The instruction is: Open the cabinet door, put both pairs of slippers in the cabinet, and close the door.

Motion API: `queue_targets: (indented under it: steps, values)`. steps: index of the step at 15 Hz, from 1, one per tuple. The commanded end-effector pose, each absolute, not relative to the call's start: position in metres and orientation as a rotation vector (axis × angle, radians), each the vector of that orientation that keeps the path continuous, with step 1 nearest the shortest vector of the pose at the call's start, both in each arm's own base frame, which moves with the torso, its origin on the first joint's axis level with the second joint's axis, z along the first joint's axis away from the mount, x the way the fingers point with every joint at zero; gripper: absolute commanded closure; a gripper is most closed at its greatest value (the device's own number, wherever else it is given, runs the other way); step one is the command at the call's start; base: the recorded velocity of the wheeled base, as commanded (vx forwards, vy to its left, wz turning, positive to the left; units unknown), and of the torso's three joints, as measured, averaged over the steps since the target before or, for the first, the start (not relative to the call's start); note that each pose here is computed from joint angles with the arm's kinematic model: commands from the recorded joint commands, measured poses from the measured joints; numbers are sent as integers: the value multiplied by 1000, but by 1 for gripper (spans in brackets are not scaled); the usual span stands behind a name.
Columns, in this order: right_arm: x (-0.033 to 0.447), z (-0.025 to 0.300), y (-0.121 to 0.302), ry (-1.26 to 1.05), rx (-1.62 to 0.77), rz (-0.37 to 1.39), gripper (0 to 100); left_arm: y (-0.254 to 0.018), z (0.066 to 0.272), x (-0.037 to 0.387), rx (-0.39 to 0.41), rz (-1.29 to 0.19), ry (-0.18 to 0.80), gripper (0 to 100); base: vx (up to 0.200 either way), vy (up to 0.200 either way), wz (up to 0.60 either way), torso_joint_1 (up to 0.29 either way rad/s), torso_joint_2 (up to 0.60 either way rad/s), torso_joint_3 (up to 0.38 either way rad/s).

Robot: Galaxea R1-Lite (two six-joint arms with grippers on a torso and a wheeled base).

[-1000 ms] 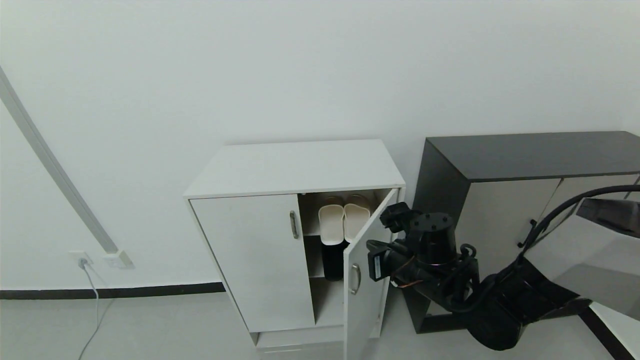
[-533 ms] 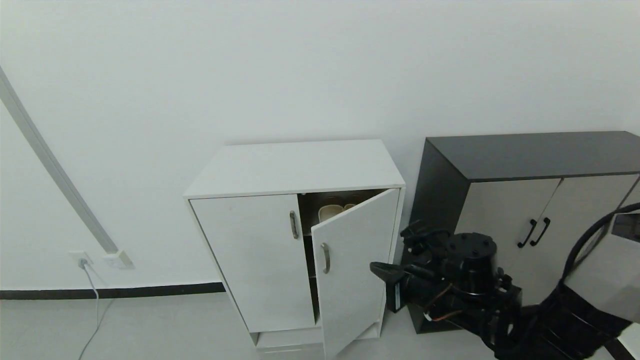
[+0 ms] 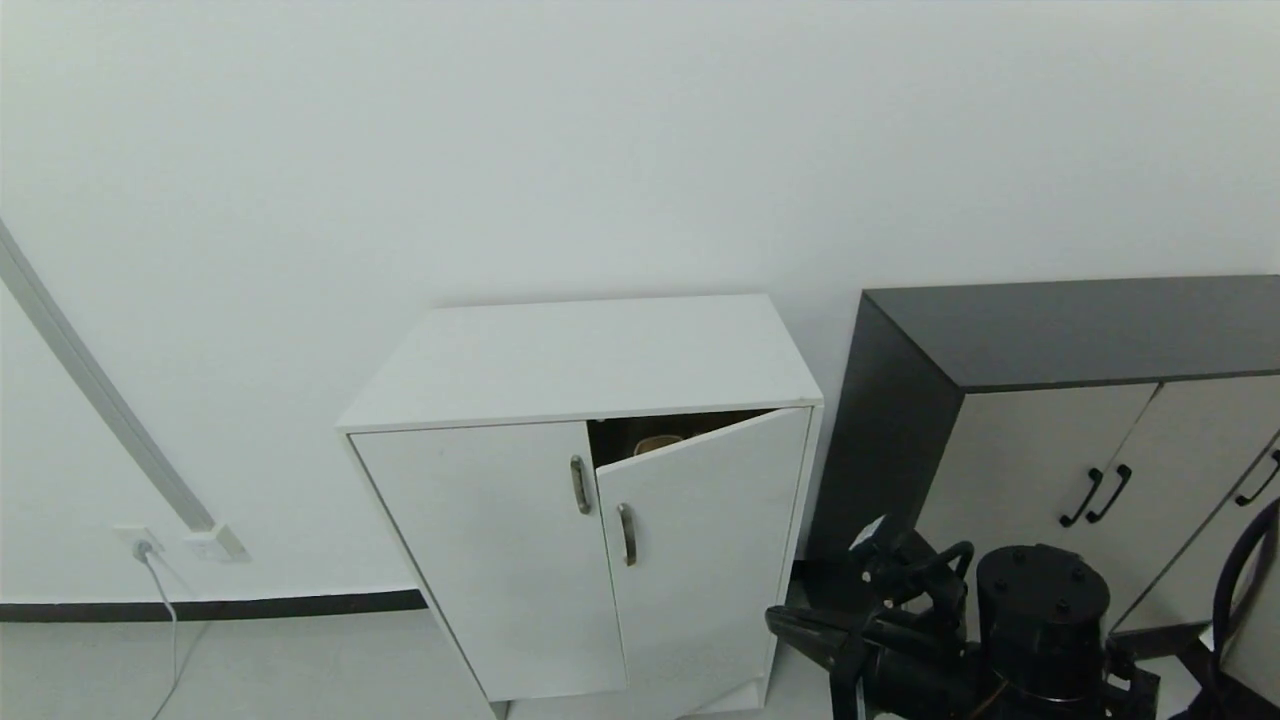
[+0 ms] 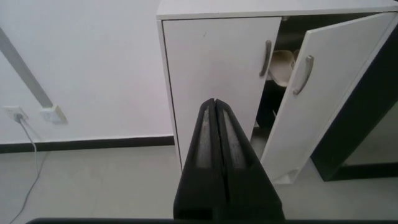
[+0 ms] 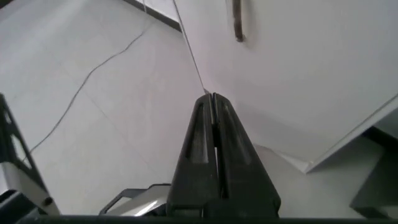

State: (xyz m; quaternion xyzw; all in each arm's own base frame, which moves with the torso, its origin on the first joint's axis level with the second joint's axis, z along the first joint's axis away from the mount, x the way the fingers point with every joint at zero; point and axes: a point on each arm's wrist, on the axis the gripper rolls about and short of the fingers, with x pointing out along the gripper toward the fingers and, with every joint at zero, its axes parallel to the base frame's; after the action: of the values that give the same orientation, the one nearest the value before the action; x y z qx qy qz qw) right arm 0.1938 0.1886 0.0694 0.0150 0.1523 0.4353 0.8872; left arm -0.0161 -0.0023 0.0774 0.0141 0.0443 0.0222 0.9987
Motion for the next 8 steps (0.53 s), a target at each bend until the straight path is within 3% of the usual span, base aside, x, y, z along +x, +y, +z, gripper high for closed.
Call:
queue_targets:
  steps: [1,8]
  values:
    - [193,66,192,326,27,915,100,-2,77,-16,28,46,90,100,200,0,0,2,7,2]
    - [245,49,231,254,48,831,100,-2,77,-16,28,44,90,100,0,0,0,0,0,0]
